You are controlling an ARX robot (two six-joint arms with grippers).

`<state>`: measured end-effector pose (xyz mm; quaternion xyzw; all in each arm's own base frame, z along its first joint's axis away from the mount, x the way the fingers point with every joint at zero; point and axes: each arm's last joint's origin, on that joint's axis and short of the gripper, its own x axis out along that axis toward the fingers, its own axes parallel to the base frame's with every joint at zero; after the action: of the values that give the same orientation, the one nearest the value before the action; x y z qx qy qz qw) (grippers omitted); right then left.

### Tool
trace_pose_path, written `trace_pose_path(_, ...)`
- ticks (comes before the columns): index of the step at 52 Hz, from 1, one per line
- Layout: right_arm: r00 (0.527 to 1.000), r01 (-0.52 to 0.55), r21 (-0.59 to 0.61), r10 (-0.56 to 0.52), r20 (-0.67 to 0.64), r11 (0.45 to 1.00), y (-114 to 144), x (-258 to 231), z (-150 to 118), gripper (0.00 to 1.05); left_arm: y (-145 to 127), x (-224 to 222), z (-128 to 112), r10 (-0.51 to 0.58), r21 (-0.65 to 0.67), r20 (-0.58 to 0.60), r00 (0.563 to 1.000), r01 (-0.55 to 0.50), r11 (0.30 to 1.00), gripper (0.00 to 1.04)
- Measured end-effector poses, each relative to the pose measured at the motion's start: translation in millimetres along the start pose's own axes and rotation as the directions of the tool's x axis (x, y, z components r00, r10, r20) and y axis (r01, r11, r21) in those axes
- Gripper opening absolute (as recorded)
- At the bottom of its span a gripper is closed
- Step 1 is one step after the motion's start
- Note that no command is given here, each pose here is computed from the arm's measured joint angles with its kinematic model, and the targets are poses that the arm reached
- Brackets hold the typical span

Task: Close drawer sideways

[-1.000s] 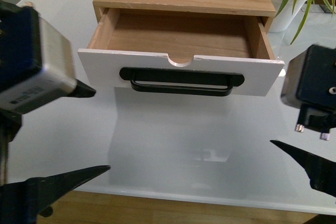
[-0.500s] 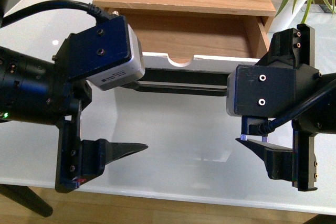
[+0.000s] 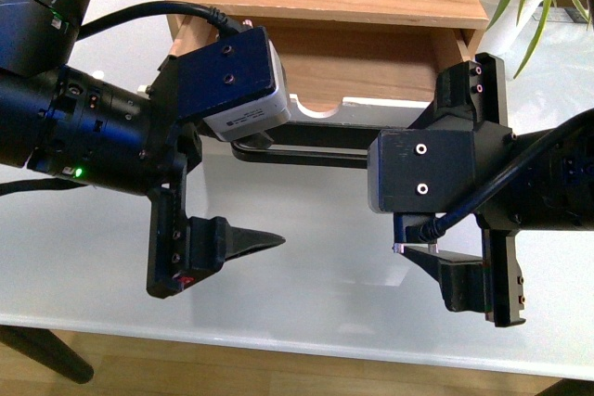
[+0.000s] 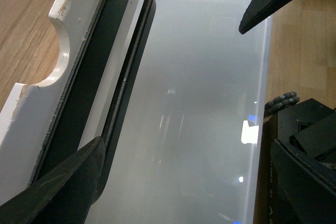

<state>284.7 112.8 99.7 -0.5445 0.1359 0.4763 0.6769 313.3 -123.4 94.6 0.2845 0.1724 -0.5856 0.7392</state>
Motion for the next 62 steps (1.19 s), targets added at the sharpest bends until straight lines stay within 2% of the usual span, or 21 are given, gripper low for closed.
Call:
trace_pose_path(20, 1.0, -0.014, -0.018, 0.014, -0.003, 1.0, -8, 13, -2, 0.96, 16, 11, 0, -0.013, -0.012, -0.007, 1.0, 0.013, 1.0, 0.96)
trace_pose_path(62, 0.997, -0.082, -0.036, 0.081, -0.017, 0.996, -11, 34, -4, 0.96, 25, 33, -5, -0.078, -0.031, -0.048, 0.996, 0.077, 0.997, 0.96)
